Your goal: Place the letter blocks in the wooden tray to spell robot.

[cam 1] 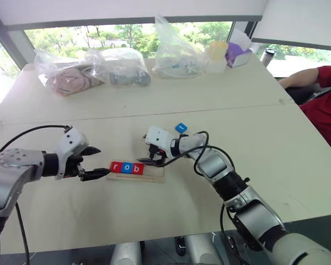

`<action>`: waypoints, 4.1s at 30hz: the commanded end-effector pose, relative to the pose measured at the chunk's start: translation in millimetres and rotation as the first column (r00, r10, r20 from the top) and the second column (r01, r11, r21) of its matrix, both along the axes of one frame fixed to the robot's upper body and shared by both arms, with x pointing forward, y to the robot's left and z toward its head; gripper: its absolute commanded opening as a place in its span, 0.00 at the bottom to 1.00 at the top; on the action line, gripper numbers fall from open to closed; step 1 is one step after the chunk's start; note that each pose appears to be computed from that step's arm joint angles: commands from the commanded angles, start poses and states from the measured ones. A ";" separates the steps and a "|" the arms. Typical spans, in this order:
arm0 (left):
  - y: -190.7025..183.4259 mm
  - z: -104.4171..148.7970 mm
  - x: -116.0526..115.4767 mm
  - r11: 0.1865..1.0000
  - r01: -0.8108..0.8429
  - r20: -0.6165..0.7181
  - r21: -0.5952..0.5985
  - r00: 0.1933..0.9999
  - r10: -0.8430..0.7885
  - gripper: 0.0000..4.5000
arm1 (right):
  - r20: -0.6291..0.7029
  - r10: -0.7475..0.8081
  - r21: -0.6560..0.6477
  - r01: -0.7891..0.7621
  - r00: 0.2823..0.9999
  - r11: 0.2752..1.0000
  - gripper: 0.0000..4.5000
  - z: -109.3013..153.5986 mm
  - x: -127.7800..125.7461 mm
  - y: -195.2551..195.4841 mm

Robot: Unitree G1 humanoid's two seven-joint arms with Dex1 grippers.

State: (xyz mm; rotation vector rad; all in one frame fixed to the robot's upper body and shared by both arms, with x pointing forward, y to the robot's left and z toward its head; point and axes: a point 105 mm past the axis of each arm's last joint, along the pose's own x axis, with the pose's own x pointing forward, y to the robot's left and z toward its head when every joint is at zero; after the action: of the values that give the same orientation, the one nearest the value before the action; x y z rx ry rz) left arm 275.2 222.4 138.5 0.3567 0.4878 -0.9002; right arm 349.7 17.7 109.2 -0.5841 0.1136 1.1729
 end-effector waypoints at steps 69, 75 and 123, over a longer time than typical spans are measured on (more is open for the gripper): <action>-82.2 14.2 18.0 0.944 0.312 0.045 -0.102 0.950 -0.309 1.00 | -0.359 -0.767 0.123 0.841 0.532 0.527 1.00 22.3 -60.0 -148.4; -81.3 18.1 16.8 0.928 0.361 0.040 -0.086 0.932 -0.359 1.00 | -0.187 -0.384 0.238 0.421 0.904 0.875 1.00 63.7 -65.2 -164.3; -24.1 35.9 -17.9 0.973 0.222 -0.013 0.063 0.975 -0.221 1.00 | -0.163 0.081 -0.070 -0.094 0.983 0.993 0.25 22.0 -40.2 -38.8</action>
State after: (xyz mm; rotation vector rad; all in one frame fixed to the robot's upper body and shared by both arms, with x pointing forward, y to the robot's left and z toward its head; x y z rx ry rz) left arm 260.5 201.9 163.3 0.4582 0.5305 -1.1053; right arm 310.8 -26.2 125.2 -0.5200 0.2972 1.3173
